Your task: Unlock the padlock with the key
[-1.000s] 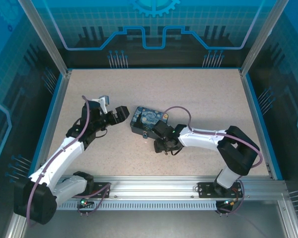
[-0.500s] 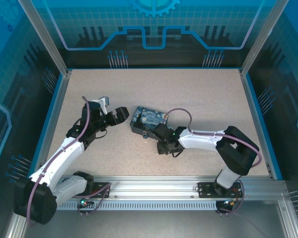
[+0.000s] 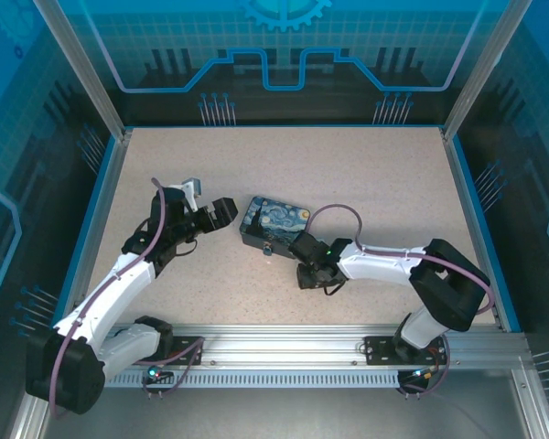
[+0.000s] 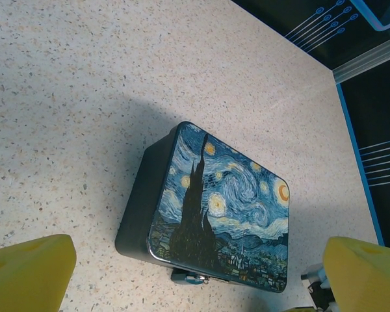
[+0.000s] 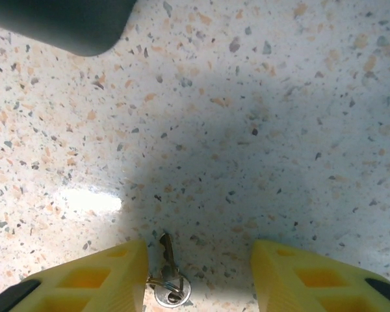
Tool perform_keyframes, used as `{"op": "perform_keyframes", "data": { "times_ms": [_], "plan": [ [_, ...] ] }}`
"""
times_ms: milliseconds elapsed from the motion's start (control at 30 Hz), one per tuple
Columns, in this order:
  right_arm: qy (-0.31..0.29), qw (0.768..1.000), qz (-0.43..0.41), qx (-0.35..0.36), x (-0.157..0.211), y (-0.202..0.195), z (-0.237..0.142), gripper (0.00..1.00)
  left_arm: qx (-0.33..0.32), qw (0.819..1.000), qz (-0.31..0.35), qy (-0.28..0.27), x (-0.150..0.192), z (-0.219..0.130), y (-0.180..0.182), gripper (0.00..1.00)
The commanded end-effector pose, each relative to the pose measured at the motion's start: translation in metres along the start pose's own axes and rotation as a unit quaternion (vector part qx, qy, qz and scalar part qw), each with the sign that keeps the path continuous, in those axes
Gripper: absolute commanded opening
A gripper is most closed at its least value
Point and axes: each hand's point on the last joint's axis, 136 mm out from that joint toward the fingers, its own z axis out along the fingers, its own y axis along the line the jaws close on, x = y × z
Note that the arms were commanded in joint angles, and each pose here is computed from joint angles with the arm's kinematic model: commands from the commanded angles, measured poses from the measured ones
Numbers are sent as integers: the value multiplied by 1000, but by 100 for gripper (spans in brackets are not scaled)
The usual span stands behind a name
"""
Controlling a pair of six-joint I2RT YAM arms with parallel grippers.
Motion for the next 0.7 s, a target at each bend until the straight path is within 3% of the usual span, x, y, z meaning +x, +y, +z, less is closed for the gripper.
{"op": "perform_keyframes", "data": {
  "times_ms": [0, 400, 667],
  "plan": [
    [70, 997, 1, 24, 39, -18, 1, 45, -2, 1000, 7, 3, 2, -2, 2, 99],
    [86, 996, 4, 22, 53, -19, -2, 40, -2, 1000, 5, 6, 3, 2, 3, 99],
    [88, 996, 5, 23, 55, -19, -1, 31, -1, 1000, 4, 6, 2, 2, 3, 99]
  ]
}}
